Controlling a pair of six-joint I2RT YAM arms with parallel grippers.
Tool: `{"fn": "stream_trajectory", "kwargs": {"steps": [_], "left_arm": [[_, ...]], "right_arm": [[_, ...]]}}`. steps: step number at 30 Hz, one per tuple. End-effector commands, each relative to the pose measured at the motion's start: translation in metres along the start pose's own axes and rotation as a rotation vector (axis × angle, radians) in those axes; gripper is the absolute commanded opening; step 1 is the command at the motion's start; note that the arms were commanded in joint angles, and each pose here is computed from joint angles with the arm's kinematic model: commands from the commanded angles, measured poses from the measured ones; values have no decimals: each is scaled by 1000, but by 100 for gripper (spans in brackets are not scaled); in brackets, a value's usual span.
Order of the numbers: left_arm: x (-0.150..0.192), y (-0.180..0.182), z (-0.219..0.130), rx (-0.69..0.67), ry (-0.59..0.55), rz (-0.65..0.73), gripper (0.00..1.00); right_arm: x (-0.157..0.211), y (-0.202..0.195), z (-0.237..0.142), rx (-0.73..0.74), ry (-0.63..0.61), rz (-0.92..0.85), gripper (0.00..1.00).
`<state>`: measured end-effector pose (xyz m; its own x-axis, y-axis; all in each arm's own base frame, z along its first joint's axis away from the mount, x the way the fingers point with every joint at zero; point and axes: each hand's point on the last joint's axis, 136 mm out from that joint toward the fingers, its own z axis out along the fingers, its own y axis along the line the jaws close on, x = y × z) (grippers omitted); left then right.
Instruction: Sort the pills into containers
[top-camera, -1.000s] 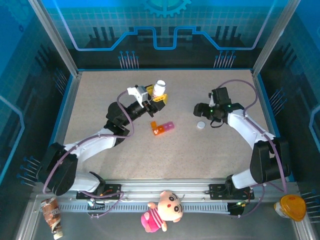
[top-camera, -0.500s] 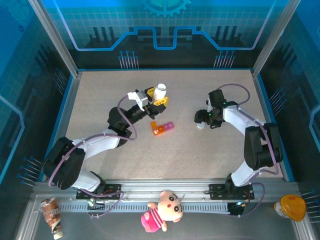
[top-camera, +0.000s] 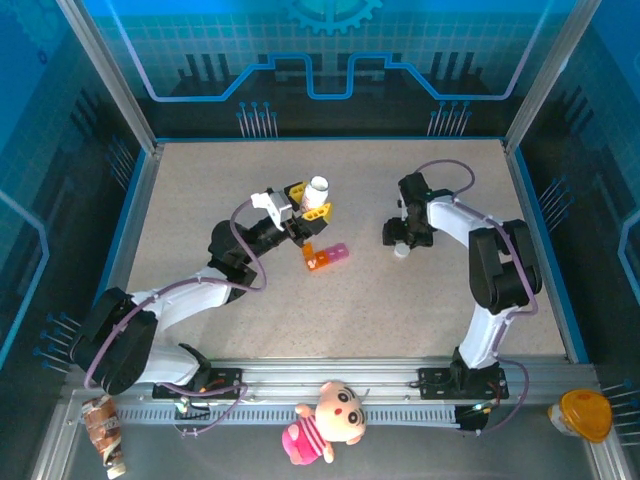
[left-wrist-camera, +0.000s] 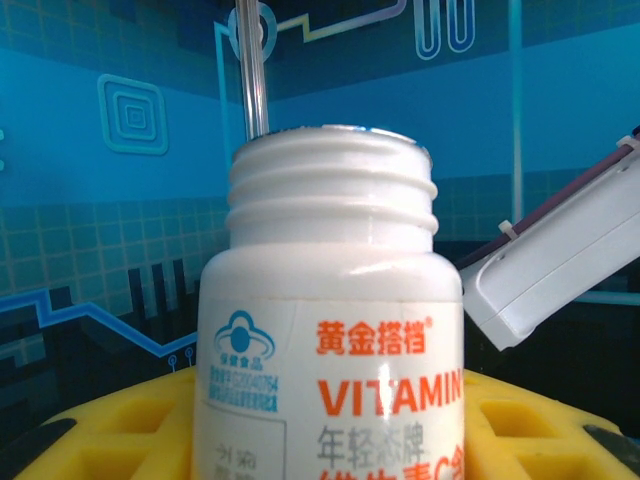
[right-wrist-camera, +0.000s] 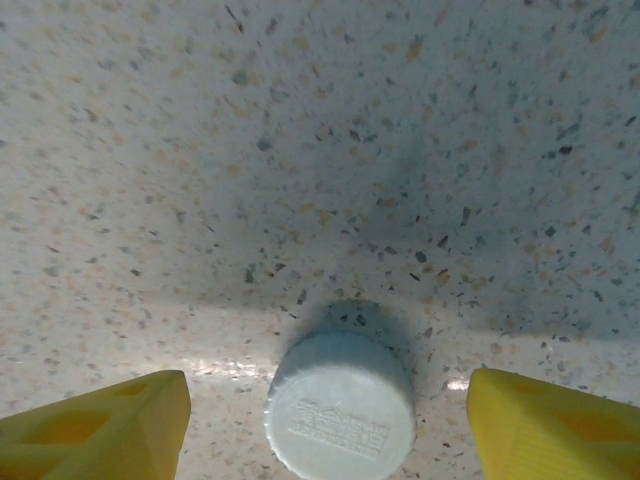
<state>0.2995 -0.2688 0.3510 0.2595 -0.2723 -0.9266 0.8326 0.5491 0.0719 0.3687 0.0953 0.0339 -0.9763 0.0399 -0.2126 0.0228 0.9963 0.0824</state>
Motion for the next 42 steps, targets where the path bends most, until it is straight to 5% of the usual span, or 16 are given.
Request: {"fn": "stream_trajectory", "kwargs": {"steps": [1, 28, 38, 42], "left_arm": [[-9, -3, -3, -1, -20, 37, 0], [-5, -3, -4, -7, -10, 19, 0], [6, -2, -6, -13, 15, 14, 0], [14, -1, -8, -19, 32, 20, 0]], "right_arm": [[8, -5, 6, 45, 43, -26, 72], [31, 2, 24, 53, 85, -50, 61], [25, 6, 14, 34, 61, -71, 33], [16, 16, -15, -25, -8, -67, 31]]}}
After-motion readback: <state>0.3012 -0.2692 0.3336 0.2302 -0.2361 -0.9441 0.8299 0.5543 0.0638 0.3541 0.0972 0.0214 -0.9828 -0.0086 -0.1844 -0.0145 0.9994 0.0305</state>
